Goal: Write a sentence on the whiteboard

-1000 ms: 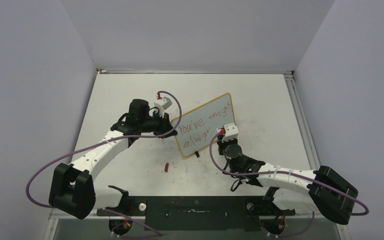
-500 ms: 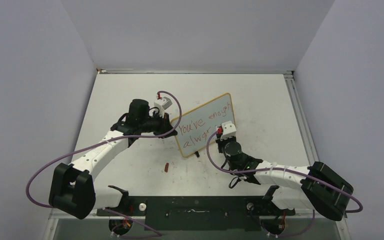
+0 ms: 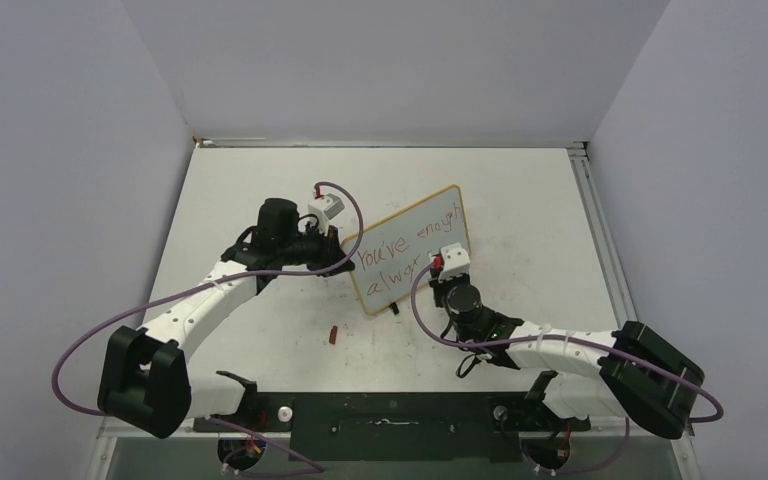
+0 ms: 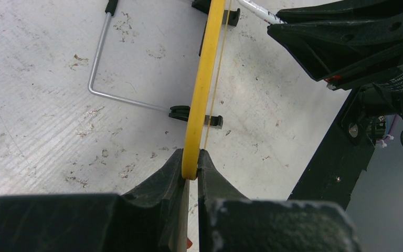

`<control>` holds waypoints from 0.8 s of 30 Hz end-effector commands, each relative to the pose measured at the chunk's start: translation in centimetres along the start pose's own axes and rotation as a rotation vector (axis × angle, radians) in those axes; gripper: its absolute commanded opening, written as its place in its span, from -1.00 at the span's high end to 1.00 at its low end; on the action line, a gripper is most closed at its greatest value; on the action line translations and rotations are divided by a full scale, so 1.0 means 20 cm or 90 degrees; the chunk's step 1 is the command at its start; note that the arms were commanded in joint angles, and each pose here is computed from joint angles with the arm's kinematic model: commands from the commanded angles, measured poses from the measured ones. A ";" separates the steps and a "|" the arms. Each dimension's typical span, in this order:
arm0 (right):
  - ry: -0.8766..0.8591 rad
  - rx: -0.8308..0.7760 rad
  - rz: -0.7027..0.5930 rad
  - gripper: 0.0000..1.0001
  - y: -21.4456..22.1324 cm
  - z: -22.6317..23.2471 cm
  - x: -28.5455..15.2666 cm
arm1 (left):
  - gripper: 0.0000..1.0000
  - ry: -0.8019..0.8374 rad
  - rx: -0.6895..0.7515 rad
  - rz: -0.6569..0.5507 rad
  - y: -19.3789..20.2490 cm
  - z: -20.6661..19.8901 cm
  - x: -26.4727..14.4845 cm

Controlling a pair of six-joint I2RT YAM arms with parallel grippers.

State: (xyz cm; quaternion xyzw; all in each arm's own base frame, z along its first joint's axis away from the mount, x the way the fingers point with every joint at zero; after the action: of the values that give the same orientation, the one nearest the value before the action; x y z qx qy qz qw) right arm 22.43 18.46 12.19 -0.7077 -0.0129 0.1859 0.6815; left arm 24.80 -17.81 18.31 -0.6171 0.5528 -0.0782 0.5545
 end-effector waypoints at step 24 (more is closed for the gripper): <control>0.010 0.044 0.041 0.89 0.08 0.03 -0.01 | 1.00 -0.025 -0.006 0.027 0.03 0.01 -0.01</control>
State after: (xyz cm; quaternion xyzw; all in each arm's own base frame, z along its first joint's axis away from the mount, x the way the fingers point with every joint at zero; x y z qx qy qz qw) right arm 21.57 18.39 10.70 -0.6949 0.0252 0.1916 0.6927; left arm 24.81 -17.81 18.32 -0.6171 0.5528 -0.0782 0.5545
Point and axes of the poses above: each gripper's point midway between its finger pads, its own x axis out along the fingers, its own z axis along the line the jaws close on, y = z × x, the point moved 6 cm from there along -x, back along the fingers, and after that the axes turned 6 degrees about x, right-handed, at the moved point
